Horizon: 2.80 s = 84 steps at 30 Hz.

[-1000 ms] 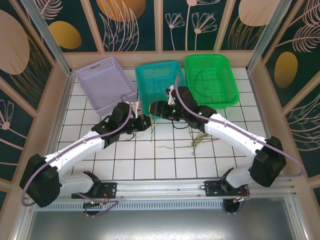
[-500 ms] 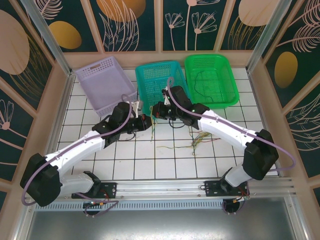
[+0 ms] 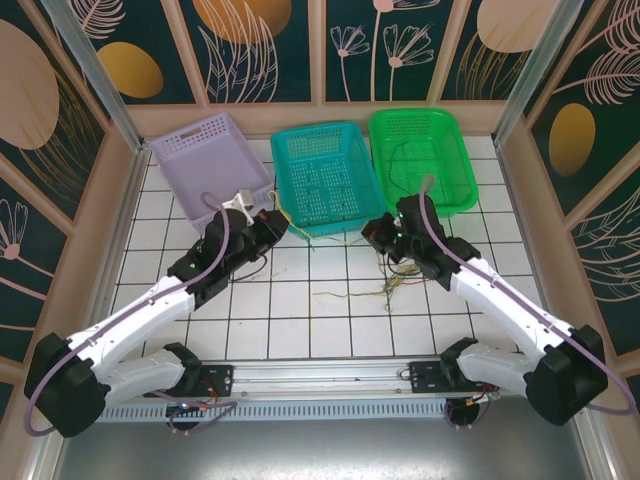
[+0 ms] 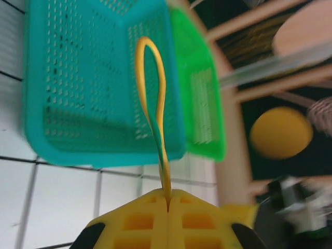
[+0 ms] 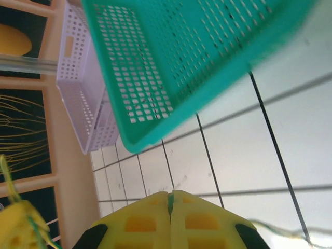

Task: Untangle the cables

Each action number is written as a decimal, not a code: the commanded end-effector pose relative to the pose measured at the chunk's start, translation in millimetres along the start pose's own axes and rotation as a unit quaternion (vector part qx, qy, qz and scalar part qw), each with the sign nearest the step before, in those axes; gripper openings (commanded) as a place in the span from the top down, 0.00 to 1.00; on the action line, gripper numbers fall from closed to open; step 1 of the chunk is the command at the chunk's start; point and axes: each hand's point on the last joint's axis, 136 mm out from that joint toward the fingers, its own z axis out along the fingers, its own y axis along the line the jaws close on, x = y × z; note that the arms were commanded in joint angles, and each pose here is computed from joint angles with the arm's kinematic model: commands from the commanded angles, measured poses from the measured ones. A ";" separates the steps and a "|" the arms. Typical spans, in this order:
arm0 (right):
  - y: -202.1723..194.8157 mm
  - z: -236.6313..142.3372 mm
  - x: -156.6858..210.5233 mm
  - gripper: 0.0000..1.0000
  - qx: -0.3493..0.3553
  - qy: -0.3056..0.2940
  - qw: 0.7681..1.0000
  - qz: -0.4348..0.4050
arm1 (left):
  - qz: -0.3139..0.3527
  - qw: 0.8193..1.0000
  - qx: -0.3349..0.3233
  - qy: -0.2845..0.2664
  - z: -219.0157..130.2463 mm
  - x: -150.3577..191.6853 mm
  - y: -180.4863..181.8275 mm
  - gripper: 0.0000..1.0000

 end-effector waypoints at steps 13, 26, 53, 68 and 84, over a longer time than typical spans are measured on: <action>-14.8 -16.2 -14.9 1.00 0.010 -0.020 0.996 0.081 | -0.078 0.990 0.118 0.004 7.9 -10.1 -49.2 1.00; 51.4 -42.9 -65.9 1.00 0.044 -0.107 0.977 -0.177 | -0.043 0.994 0.071 0.068 -14.5 10.6 -42.3 0.36; 101.4 -27.6 -71.3 1.00 -0.061 -0.045 0.978 0.196 | -0.045 0.977 0.164 0.126 13.7 42.1 -89.8 0.49; 98.8 -25.1 -49.3 1.00 -0.098 0.024 0.924 0.369 | -0.095 0.973 0.200 0.059 14.2 19.3 -92.1 0.52; 104.9 -29.7 -31.9 1.00 -0.104 0.065 0.902 0.414 | -0.119 0.969 0.215 0.027 22.4 6.8 -92.1 0.54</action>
